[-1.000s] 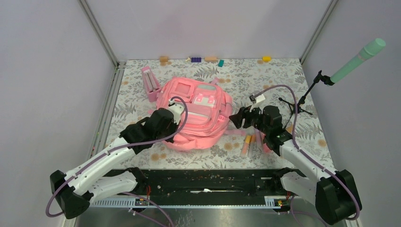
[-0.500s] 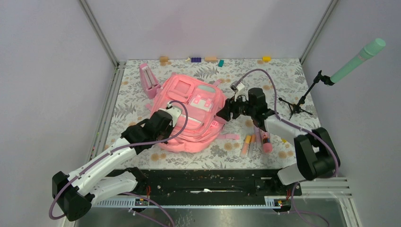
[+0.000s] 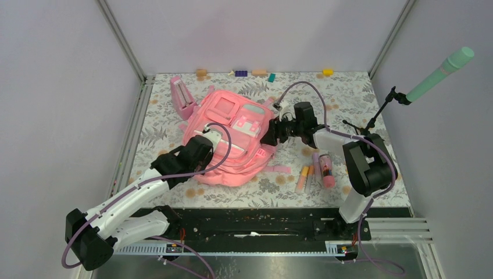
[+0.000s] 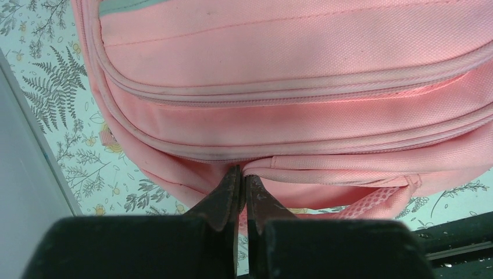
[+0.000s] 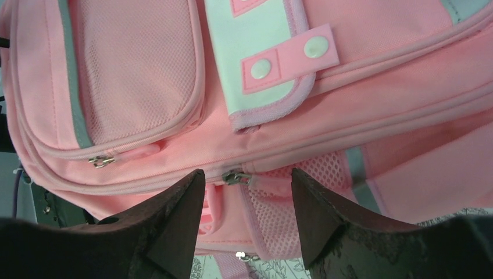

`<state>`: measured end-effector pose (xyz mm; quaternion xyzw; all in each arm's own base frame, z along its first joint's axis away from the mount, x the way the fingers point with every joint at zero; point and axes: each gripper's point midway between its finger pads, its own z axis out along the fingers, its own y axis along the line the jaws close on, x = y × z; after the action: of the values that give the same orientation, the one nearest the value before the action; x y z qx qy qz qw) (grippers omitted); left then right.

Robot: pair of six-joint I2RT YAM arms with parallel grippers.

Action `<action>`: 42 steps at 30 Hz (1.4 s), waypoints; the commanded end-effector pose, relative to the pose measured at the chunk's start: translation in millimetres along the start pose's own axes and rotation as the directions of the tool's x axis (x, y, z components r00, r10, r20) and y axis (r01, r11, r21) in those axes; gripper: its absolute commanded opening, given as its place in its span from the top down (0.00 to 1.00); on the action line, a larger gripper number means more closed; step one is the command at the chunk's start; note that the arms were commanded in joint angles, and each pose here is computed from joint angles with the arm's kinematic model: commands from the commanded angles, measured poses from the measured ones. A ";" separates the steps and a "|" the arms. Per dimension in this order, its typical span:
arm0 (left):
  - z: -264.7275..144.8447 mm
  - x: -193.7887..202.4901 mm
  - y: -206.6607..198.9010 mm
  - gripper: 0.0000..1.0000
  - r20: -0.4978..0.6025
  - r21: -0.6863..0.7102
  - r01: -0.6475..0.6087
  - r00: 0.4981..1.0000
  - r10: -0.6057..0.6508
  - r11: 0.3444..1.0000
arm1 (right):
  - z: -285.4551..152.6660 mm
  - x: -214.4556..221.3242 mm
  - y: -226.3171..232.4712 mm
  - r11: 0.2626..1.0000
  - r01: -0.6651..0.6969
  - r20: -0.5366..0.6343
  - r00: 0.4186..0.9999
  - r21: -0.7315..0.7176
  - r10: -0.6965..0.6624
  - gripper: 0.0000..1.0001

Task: Pack the student bag
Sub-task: Unzip the student bag at the center of the board.

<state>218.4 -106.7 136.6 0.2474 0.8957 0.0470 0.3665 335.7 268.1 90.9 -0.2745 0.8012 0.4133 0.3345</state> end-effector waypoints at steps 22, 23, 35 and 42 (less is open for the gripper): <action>-2.7 -28.7 30.1 1.00 0.111 -0.136 0.068 0.992 -0.053 0.988 | 12.6 32.3 35.5 0.993 -0.004 -0.060 0.998 -0.122 -0.003 0.45; -2.4 -28.5 30.1 1.00 0.110 -0.137 0.067 0.993 -0.053 0.988 | 13.7 30.4 34.4 0.993 -0.003 -0.053 0.999 -0.117 -0.003 0.47; -1.9 -28.3 31.2 1.00 0.108 -0.140 0.072 0.993 -0.057 0.988 | 22.6 11.3 26.0 0.996 -0.037 0.013 0.999 -0.082 0.038 0.61; -2.0 -28.0 31.9 1.00 0.108 -0.141 0.073 0.992 -0.058 0.987 | 20.8 20.2 24.2 0.996 -0.050 -0.003 0.999 -0.068 0.050 0.78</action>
<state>222.5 -97.7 136.5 0.2381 0.8971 0.0617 0.3670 311.8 287.7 70.4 -0.2590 0.8041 0.4419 0.3017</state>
